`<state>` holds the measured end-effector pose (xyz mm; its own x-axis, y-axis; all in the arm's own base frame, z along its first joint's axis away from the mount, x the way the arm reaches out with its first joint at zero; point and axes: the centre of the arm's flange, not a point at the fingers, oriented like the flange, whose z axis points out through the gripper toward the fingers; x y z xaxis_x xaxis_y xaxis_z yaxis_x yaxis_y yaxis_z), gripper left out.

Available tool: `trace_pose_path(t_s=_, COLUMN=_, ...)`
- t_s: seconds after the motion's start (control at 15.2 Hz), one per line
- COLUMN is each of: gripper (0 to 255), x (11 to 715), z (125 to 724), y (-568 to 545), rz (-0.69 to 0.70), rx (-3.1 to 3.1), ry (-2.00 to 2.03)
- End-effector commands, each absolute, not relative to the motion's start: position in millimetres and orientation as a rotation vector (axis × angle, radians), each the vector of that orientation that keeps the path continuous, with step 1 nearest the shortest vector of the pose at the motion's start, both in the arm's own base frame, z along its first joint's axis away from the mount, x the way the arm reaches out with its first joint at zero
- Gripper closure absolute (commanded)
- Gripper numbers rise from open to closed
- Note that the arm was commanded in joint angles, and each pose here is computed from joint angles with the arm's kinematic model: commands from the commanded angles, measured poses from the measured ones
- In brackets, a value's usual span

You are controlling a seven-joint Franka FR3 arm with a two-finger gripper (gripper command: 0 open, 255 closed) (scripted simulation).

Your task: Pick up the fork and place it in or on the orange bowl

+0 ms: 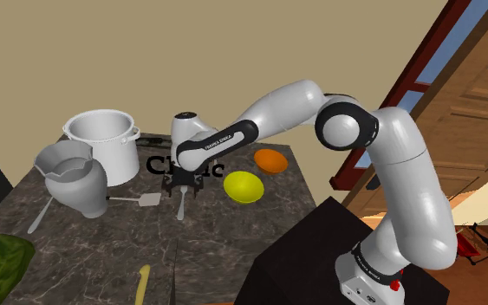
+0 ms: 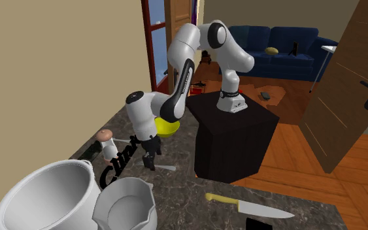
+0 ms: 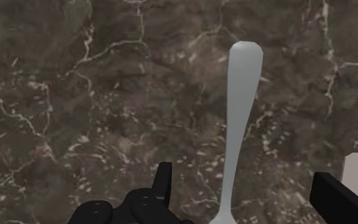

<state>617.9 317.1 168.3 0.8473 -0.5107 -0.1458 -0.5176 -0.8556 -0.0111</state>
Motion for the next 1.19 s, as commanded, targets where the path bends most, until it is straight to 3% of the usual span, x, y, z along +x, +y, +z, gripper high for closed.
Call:
trace_pose_path(t_s=0.0, gripper=0, x=617, z=158, y=318, rz=0.212, rx=-2.971, ry=0.828)
trace_pose_path(t_s=0.73, gripper=0, x=616, z=144, y=319, rz=0.212, rx=-2.971, ry=0.829)
trace_pose_path(t_s=0.79, gripper=255, x=616, z=144, y=319, rz=0.212, rx=-2.971, ry=0.829)
trace_pose_path(t_s=1.12, gripper=255, x=616, z=144, y=319, rz=0.212, rx=-2.971, ry=0.829)
